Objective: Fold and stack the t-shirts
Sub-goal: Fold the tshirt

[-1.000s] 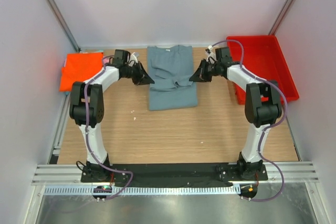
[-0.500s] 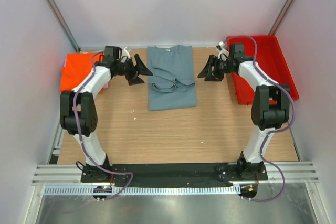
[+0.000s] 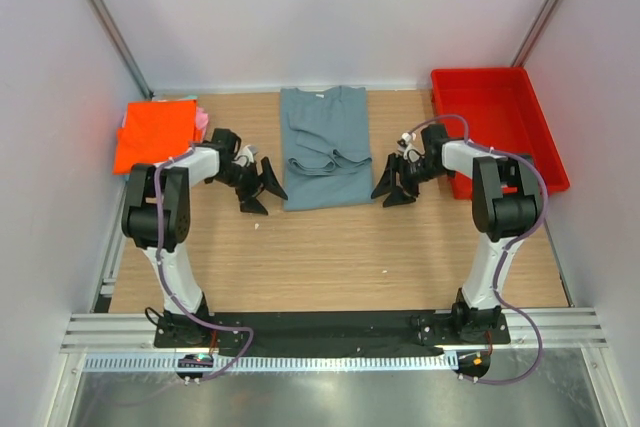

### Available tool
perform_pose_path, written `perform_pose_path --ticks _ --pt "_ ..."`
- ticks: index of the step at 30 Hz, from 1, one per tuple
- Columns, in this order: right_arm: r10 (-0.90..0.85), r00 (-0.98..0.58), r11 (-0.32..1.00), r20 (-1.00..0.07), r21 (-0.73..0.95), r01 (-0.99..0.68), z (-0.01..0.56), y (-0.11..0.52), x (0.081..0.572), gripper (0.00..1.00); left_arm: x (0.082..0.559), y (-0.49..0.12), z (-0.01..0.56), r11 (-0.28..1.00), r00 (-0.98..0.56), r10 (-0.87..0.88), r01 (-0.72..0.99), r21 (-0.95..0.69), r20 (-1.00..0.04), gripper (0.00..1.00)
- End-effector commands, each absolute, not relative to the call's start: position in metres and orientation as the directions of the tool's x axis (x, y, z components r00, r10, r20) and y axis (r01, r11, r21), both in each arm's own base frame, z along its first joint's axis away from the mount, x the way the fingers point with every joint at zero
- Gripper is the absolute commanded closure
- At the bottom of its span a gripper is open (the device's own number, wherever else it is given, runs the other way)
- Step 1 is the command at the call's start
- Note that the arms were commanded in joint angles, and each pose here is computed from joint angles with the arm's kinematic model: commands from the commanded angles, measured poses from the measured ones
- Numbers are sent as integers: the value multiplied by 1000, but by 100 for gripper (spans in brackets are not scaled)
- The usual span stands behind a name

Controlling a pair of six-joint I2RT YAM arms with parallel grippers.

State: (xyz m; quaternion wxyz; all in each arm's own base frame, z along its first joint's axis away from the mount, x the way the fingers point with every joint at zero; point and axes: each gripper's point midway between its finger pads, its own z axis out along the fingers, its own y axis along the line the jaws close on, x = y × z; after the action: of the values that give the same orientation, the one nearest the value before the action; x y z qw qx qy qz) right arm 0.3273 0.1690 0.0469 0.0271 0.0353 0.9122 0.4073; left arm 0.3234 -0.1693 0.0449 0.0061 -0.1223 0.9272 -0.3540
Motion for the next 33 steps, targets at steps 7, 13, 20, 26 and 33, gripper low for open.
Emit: perform_pose_path --ticks 7,13,20,26,33 --pt "67 -995 609 -68 793 -13 58 184 331 44 322 -173 24 716 -966 -238 -246 -653 104 23" --pt "89 -995 598 -51 802 13 45 193 341 45 330 -178 14 713 -963 -239 -263 -650 127 24" --pt "124 -992 605 -23 794 57 25 195 352 49 332 -182 13 709 -963 -235 -261 -655 129 25" --pt "154 -986 606 58 783 141 10 195 344 57 330 -180 11 712 -962 -241 -264 -650 127 26" --pt "138 -984 627 115 759 176 -1 191 328 51 328 -179 4 719 -959 -248 -279 -637 139 26"
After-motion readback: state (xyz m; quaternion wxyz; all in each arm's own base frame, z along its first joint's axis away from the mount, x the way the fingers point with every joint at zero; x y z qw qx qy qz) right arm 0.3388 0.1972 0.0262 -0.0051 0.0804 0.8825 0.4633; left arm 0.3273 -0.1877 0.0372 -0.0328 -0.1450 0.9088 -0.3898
